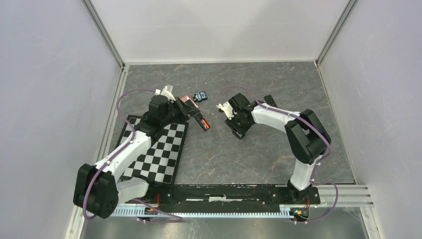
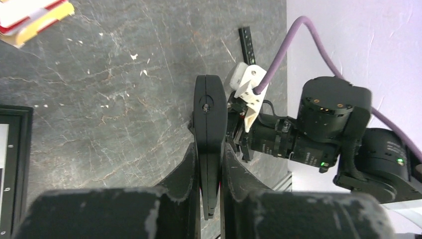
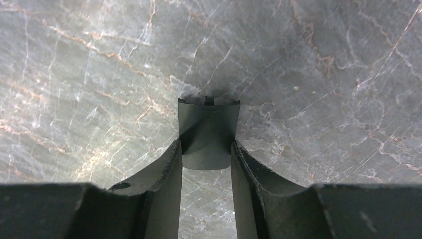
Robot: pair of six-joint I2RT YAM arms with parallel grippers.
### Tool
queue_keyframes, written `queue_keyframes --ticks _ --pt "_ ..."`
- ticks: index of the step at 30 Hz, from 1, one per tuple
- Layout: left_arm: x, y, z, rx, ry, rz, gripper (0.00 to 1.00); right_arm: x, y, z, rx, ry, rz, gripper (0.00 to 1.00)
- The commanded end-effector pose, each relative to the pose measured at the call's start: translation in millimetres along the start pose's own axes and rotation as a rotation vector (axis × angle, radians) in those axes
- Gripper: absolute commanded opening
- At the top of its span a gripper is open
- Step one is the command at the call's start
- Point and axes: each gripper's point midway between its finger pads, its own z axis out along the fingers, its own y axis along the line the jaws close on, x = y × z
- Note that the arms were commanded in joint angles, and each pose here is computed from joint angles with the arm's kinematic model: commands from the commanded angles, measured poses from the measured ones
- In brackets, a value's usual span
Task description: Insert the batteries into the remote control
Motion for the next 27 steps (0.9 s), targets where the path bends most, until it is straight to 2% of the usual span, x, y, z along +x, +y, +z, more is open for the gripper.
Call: queue_keyframes --ticks 1,13,15,17,22,25,27 --pt "9.2 -17.2 10.3 0.088 0.024 0.096 0.02 -10.9 5.9 -21.0 -0.022 -0.082 0.006 0.36" --pt "46.6 1.3 40.9 0.057 0.083 0.142 0.02 2.2 18.4 -29.5 -0.065 -0.111 0.011 0.37" --pt "48.8 6.5 44.2 0.038 0.084 0.141 0.02 1.6 12.9 -30.4 -0.031 -0.111 0.026 0.41" --pt "48.3 9.8 45.3 0.025 0.076 0.138 0.02 -4.9 -1.0 -34.5 0.036 -0.131 0.060 0.50" --pt "44.0 8.6 43.2 0.021 0.058 0.152 0.02 -33.1 -63.1 -53.7 0.224 -0.288 0.331 0.76" --pt "41.6 6.4 41.7 0.025 0.048 0.162 0.02 -37.1 -101.2 -56.5 0.350 -0.343 0.508 0.76" --pt "41.8 5.8 41.0 0.029 0.049 0.166 0.02 -38.8 -118.7 -54.7 0.420 -0.362 0.618 0.71"
